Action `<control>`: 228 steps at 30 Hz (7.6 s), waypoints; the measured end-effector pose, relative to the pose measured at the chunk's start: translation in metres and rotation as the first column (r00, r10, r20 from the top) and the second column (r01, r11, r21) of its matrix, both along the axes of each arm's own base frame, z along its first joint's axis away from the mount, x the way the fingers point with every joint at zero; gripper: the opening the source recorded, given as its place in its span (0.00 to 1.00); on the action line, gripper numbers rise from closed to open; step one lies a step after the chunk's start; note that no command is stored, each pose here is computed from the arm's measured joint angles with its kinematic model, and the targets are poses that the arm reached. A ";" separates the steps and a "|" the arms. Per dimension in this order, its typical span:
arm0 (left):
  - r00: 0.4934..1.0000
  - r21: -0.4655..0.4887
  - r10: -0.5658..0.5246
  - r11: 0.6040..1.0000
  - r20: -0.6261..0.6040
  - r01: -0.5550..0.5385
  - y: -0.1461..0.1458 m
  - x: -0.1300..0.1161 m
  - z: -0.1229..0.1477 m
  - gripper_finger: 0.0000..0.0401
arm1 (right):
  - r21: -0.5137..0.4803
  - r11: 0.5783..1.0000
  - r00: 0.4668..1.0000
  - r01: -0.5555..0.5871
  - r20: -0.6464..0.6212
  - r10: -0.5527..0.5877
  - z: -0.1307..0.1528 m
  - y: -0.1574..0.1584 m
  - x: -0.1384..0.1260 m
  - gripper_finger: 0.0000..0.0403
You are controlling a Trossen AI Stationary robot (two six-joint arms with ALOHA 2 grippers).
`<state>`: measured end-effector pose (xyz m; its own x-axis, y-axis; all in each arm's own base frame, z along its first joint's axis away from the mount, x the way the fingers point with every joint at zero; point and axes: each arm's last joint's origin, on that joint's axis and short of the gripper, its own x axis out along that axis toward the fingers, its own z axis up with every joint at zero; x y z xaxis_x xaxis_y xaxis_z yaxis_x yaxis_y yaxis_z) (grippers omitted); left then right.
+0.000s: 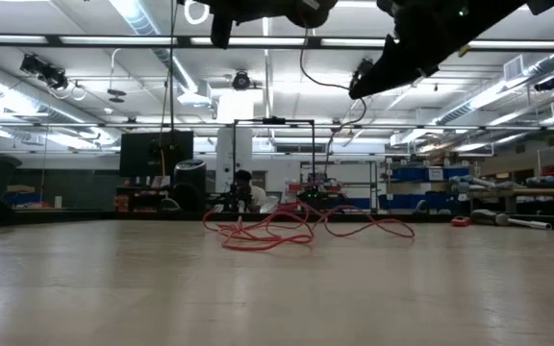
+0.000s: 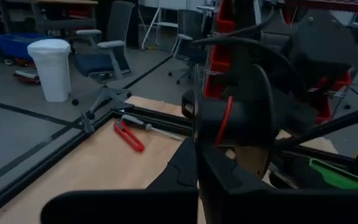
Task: Coil cords
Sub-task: Coil the red wire onto the black spool
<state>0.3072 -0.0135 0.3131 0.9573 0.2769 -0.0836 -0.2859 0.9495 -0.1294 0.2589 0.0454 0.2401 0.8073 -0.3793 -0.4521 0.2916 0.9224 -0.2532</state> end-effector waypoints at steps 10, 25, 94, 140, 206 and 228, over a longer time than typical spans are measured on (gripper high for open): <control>1.000 0.000 -0.011 1.000 -0.003 0.011 -0.003 -0.003 0.002 0.00 | -0.014 1.000 1.000 0.018 0.016 -0.018 0.016 -0.005 -0.017 0.00; 0.977 0.069 0.085 0.995 -0.196 -0.072 0.000 -0.010 -0.013 0.00 | -0.003 0.997 0.989 0.083 0.121 -0.082 0.047 -0.011 -0.053 0.00; 0.985 -0.227 0.055 0.974 0.164 -0.017 -0.002 0.024 -0.014 0.00 | -0.130 0.990 0.981 -0.048 0.179 0.071 0.009 0.012 0.021 0.00; 0.973 0.117 0.062 0.993 -0.222 -0.037 -0.001 -0.001 -0.022 0.00 | -0.084 0.996 0.941 0.023 0.339 0.007 0.067 0.019 -0.040 0.26; 0.984 0.133 -0.054 0.991 0.171 0.031 -0.016 0.002 0.017 0.00 | 0.139 0.967 0.908 -0.215 0.392 0.146 -0.051 -0.033 0.052 0.25; 0.988 0.136 -0.054 0.990 0.148 0.034 -0.016 0.003 0.015 0.00 | 0.113 0.972 0.921 -0.208 0.358 0.156 -0.051 -0.033 0.050 0.01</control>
